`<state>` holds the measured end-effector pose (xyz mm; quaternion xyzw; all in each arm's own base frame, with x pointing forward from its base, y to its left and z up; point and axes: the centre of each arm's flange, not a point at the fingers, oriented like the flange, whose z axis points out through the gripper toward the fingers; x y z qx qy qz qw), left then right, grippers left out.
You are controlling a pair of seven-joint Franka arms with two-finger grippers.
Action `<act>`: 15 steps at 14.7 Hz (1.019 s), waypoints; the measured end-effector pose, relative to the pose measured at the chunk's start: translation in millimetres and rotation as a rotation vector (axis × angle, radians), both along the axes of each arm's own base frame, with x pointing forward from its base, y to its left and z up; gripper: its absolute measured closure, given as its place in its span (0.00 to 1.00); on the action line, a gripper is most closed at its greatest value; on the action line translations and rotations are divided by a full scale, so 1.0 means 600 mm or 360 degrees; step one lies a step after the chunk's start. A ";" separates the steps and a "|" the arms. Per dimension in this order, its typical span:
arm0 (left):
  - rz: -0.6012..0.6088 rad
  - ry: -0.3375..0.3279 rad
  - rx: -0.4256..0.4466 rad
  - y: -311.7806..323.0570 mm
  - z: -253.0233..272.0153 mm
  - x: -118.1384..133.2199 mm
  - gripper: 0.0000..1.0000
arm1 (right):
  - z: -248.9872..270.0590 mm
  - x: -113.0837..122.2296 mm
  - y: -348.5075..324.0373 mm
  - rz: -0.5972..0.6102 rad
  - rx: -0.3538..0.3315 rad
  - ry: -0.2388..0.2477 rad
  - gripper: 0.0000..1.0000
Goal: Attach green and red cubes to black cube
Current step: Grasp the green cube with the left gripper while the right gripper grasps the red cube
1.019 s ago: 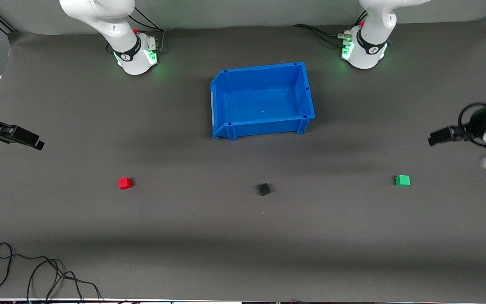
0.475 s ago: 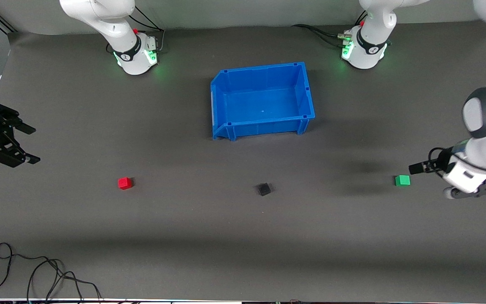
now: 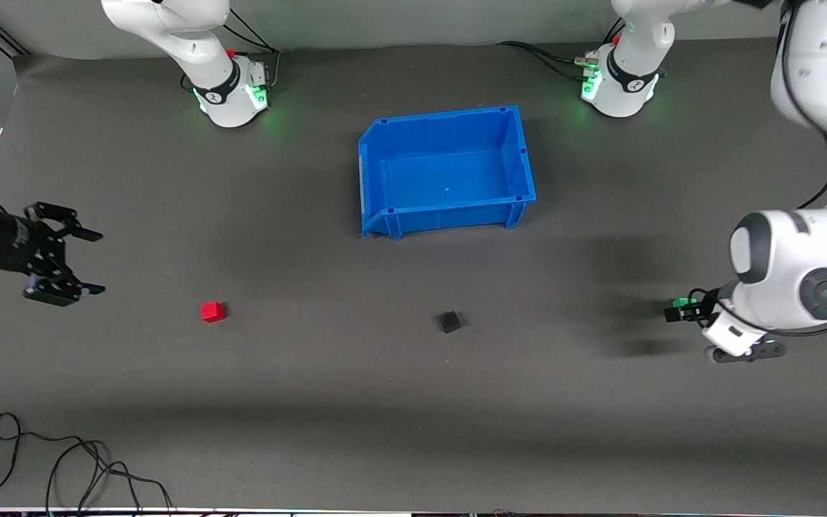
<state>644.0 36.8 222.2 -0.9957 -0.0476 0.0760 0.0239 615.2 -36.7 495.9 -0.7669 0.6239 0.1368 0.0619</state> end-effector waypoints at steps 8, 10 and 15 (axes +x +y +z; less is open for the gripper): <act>-0.0047 0.0037 0.0037 0.038 -0.044 -0.004 0.19 | -0.274 -0.025 -0.004 -0.0084 0.0026 0.0026 0.00; -0.0126 0.0041 0.0022 0.026 -0.044 -0.003 0.22 | -0.331 -0.038 -0.005 -0.0025 0.0068 0.0037 0.00; -0.0235 0.0059 0.0000 0.025 -0.056 -0.005 0.35 | -0.453 -0.035 -0.016 0.0046 0.0089 0.0009 0.00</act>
